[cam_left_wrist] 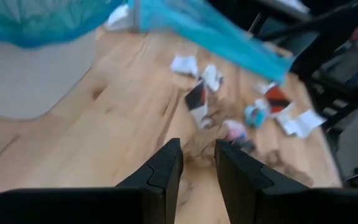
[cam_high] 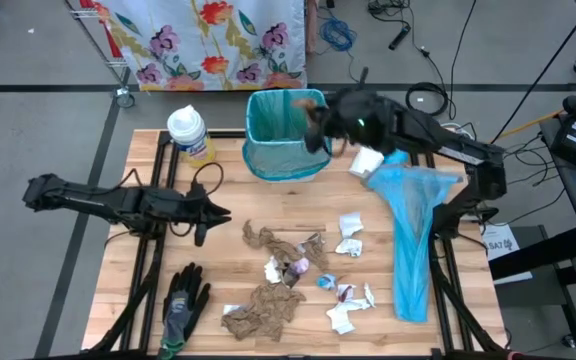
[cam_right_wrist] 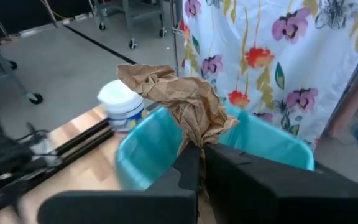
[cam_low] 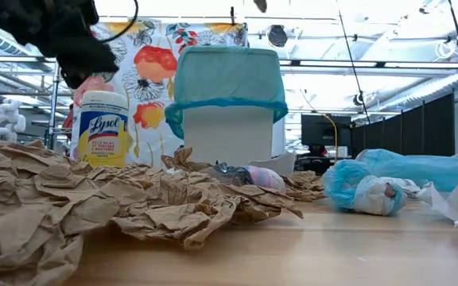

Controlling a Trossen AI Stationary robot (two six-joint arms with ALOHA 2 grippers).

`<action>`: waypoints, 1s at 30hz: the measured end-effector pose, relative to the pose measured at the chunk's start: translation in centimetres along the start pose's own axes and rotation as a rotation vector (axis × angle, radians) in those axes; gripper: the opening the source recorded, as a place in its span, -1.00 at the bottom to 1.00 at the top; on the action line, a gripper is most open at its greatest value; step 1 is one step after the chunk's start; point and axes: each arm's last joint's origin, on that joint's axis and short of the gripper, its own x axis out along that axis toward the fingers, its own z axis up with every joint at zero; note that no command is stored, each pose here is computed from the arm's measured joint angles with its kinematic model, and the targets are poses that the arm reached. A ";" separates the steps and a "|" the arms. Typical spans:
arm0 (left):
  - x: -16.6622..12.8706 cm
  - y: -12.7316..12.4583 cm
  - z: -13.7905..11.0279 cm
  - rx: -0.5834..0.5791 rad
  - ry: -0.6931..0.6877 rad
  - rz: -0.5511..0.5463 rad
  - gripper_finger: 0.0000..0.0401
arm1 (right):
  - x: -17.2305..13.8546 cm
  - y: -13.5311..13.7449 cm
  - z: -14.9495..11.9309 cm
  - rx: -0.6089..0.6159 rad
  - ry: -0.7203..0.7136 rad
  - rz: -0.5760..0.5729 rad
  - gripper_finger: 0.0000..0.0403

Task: Place trash/remove bag and relplace
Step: Put the brown napkin into the white trash bin, then put the white paper into the white trash bin

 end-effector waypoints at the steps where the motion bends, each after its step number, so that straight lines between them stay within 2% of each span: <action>1: -0.2 0.0 0.1 -0.001 -0.012 -0.006 -0.50 | 1.1 -0.4 0.1 -0.008 0.004 0.003 -0.98; 6: -1.2 0.1 0.2 -0.006 -0.046 -0.022 -0.50 | 6.5 -2.0 -0.6 -0.025 0.069 0.049 -0.85; 10: -1.8 0.1 0.3 -0.009 -0.066 -0.031 -0.50 | 9.9 -2.9 -1.9 0.006 0.157 0.079 -0.61; 15: -2.1 0.3 0.2 -0.010 -0.070 -0.020 -0.50 | 11.1 -3.3 -2.7 -0.012 0.205 0.081 -0.28; 19: -2.1 0.3 0.2 -0.001 -0.067 -0.009 -0.50 | 9.7 -3.7 -1.8 -0.021 0.175 0.087 -0.13; 23: -2.1 0.4 0.2 0.001 -0.070 0.008 -0.50 | 6.7 -4.3 -0.5 0.017 0.150 0.091 -0.07; 30: -2.1 0.8 -0.4 0.012 -0.031 0.082 -0.50 | 0.0 -5.9 -0.8 0.147 0.319 0.034 -0.12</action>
